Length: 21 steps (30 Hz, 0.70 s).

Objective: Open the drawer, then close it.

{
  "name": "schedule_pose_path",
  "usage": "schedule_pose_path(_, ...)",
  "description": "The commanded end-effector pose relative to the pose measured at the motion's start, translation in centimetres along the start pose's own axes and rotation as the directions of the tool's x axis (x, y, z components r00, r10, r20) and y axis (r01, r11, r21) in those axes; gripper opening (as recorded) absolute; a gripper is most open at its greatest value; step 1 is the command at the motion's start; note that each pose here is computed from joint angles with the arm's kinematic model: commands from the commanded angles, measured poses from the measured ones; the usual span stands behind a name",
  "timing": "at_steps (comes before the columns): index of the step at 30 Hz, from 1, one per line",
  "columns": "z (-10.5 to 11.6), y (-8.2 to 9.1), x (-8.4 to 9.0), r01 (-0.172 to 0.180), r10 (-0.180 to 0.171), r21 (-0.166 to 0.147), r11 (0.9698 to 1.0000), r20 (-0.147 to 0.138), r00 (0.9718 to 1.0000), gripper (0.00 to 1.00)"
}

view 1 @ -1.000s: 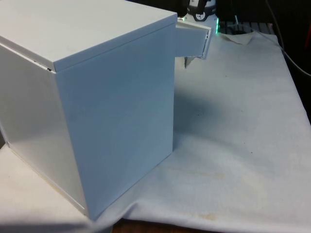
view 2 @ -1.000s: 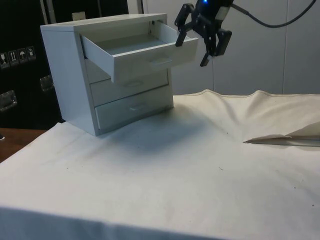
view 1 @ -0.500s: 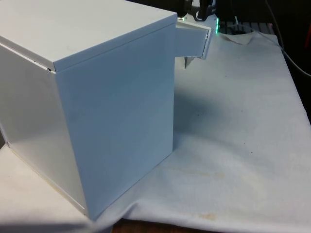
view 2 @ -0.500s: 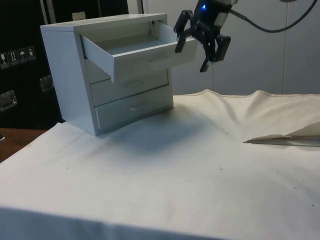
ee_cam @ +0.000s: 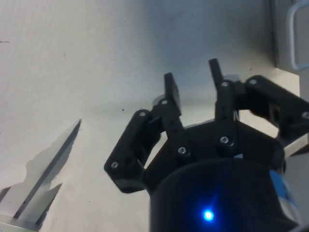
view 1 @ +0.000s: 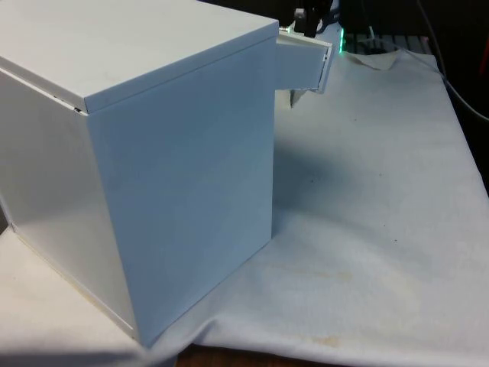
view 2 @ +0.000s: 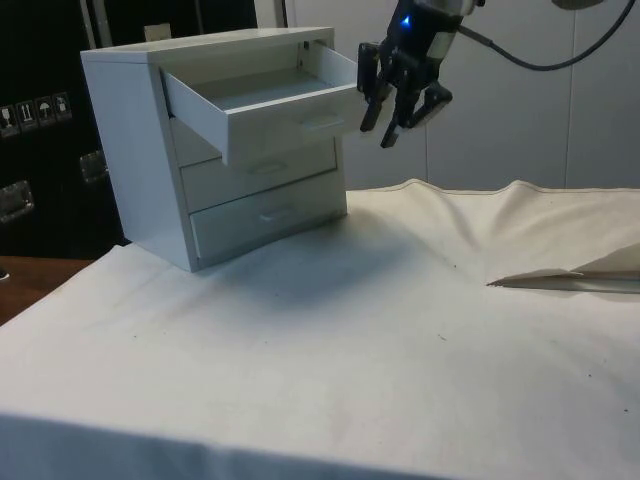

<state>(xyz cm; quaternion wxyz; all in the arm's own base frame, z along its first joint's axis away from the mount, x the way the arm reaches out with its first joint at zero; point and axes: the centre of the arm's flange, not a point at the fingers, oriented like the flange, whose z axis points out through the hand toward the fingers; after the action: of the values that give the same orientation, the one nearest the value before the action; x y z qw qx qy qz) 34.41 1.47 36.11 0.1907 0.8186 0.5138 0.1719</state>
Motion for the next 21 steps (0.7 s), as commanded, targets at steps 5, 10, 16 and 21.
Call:
schedule_pose_path(5,-0.06,0.16,0.05,-0.002,0.002,-0.011,0.9999,-0.005,1.0,0.13)
schedule_pose_path(10,0.08,0.12,0.08,-0.002,0.002,-0.006,1.0,-0.003,1.0,0.0)
schedule_pose_path(16,0.13,0.2,0.09,-0.001,0.001,-0.003,1.0,-0.001,1.0,0.0)
schedule_pose_path(21,0.15,0.27,0.13,0.0,0.0,-0.002,1.0,0.002,1.0,0.0)
